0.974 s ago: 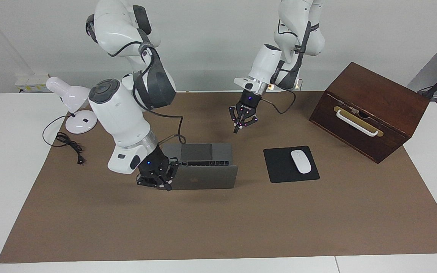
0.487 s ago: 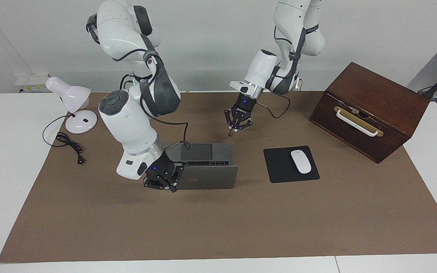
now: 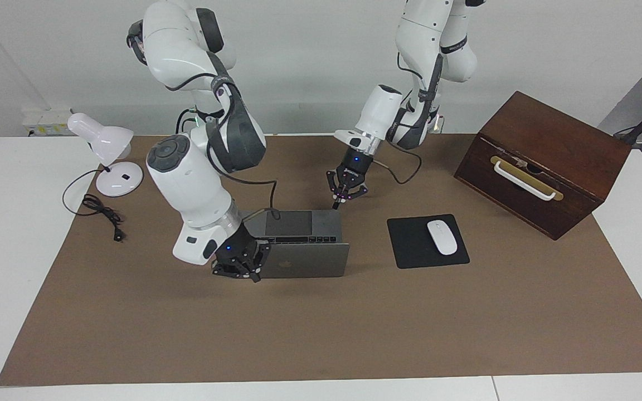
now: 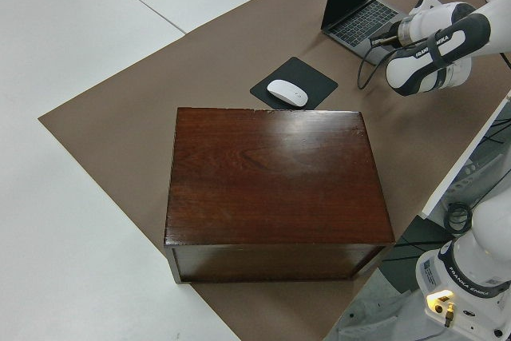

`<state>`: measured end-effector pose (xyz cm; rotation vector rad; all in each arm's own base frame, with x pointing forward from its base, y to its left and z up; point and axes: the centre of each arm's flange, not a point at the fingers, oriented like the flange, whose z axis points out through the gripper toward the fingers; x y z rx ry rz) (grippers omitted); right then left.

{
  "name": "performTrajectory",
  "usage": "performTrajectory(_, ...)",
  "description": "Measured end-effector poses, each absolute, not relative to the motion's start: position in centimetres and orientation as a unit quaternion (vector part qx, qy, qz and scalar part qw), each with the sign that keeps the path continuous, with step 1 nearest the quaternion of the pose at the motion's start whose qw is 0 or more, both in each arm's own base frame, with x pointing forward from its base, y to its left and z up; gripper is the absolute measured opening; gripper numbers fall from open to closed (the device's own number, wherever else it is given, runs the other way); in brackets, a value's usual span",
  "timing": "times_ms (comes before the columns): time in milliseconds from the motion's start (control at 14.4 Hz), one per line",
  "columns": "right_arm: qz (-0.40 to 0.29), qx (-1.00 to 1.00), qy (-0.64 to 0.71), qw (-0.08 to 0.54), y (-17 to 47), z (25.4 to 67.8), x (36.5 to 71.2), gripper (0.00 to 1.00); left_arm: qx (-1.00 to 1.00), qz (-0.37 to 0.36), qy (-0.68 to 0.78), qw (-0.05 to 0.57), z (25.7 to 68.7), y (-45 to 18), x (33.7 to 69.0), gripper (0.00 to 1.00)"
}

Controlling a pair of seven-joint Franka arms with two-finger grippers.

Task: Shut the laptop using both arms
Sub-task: 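Hold the laptop base with the left gripper while the right gripper grips the lid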

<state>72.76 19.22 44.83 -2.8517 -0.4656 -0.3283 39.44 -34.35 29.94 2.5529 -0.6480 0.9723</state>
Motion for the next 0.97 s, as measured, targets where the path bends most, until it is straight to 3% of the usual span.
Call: performTrajectory(974, -0.092, -0.976, -0.16, 0.115, 19.3, 43.4, 71.8, 0.01, 0.898, 0.324, -0.261, 0.144, 26.8, -34.3, 39.5, 0.01)
